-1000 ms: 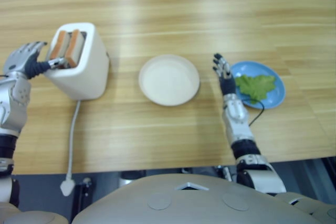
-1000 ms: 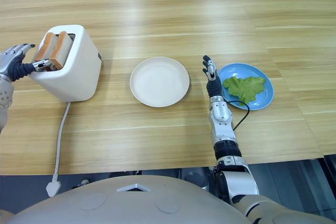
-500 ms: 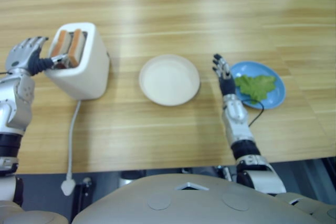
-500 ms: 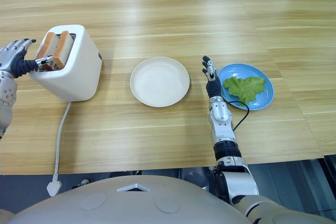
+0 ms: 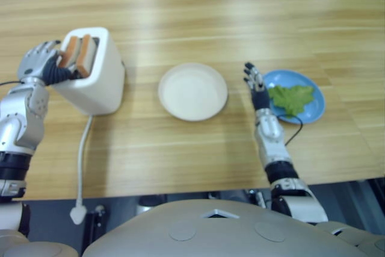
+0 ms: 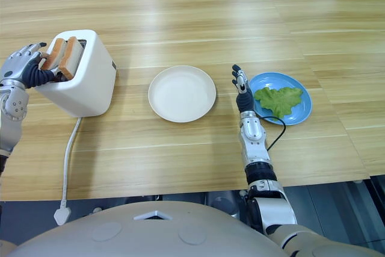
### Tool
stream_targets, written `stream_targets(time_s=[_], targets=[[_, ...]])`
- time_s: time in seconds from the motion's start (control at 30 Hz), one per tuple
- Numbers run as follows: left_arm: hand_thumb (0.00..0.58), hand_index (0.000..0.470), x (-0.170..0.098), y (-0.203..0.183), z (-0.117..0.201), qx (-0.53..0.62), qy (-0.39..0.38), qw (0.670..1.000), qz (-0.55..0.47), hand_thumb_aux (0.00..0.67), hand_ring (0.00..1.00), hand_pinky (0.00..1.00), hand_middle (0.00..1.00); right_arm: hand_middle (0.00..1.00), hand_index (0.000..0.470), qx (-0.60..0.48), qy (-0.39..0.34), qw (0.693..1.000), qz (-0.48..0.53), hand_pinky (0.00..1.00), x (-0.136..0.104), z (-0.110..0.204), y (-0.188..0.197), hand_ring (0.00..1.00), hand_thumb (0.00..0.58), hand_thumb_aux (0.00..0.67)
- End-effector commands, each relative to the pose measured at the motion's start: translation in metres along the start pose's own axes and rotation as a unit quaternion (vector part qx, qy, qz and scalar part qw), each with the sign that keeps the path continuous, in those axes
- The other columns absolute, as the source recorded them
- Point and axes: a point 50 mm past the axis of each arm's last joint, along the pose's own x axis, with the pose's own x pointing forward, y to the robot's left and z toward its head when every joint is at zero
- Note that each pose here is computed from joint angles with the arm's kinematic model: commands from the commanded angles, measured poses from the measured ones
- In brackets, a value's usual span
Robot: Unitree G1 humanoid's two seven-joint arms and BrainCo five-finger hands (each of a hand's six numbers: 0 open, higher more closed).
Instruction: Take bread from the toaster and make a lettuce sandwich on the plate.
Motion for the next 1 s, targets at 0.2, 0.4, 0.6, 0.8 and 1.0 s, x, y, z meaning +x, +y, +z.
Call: stream_targets(time_s=[0.2, 0.4, 0.6, 0.8, 1.0], targets=[[0.58, 0.46, -0.002, -0.004, -0.002, -0.001, -0.002, 1.0, -0.006, 0.67, 0.0, 0.0, 0.0, 0.0, 0.0, 0.0, 0.004, 1.0, -0.001, 0.0, -0.001, 0.0, 0.0, 0.0, 0.0, 0.0], [0.58, 0.46, -0.004, 0.021, 0.011, -0.096, -0.047, 0.992, 0.059, 0.67, 1.0, 1.0, 1.0, 0.0, 0.0, 0.0, 0.005, 1.0, -0.001, 0.0, 0.0, -0.001, 0.0, 0.0, 0.0, 0.0], [0.58, 0.46, -0.013, 0.064, 0.004, -0.19, -0.079, 0.967, 0.153, 0.67, 1.0, 1.0, 1.0, 0.0, 0.0, 0.0, 0.007, 1.0, 0.001, 0.0, 0.0, -0.002, 0.001, 0.0, 0.0, 0.0], [0.58, 0.46, -0.032, 0.11, -0.004, -0.233, -0.117, 0.929, 0.264, 0.67, 1.0, 1.0, 1.0, 0.0, 0.0, 0.0, 0.011, 1.0, 0.001, 0.0, -0.001, -0.003, 0.001, 0.0, 0.0, 0.0], [0.58, 0.46, -0.058, 0.142, 0.013, -0.319, -0.222, 0.861, 0.328, 0.67, 1.0, 1.0, 1.0, 0.0, 0.0, 0.001, 0.012, 1.0, 0.002, 0.0, -0.001, -0.004, 0.002, 0.0, 0.0, 0.0]])
